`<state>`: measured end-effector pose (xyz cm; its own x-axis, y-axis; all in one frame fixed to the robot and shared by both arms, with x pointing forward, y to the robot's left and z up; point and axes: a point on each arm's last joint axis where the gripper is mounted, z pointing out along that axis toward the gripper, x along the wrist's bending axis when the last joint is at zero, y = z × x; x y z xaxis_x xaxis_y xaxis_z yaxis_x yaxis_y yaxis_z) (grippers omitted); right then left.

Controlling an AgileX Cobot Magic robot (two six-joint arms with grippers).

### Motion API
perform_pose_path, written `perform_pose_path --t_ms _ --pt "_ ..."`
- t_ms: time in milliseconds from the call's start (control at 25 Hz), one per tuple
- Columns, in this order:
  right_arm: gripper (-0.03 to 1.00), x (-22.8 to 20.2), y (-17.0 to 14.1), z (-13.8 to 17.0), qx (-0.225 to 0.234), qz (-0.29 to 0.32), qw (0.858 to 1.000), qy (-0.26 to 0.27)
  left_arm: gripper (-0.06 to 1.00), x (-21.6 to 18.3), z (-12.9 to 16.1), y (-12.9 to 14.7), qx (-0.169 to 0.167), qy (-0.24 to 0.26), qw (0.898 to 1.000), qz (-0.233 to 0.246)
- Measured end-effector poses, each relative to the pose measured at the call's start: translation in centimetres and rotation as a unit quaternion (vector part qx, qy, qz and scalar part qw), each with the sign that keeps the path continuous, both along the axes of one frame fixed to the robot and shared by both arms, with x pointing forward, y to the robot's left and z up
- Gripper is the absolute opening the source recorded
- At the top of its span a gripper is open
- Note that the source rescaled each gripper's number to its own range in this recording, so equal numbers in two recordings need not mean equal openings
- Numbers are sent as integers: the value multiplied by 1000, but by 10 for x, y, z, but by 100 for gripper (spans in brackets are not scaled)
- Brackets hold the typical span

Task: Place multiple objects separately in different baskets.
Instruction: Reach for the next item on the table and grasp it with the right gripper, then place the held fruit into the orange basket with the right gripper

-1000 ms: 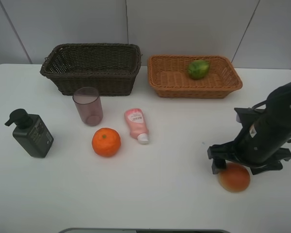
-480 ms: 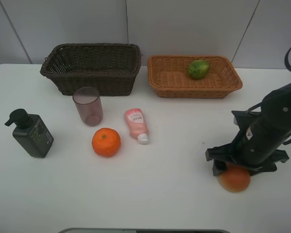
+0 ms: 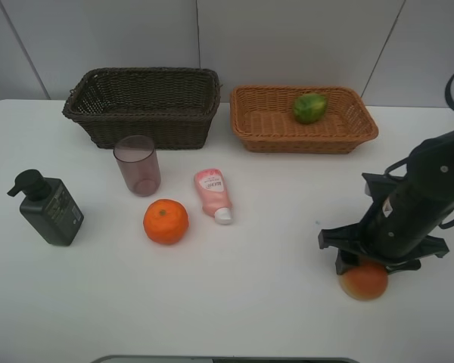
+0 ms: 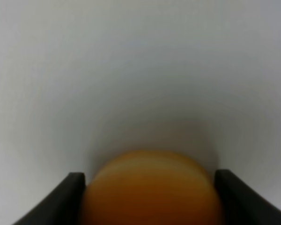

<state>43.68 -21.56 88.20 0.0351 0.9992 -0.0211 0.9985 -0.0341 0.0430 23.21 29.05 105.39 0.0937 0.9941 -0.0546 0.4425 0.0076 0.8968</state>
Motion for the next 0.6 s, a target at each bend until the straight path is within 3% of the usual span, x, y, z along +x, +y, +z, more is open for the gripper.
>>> perform_pose_path --t_ms 600 --pt "2 1 1 0 3 -2 1000 -3 100 0 0 0 0 0 1000 0"
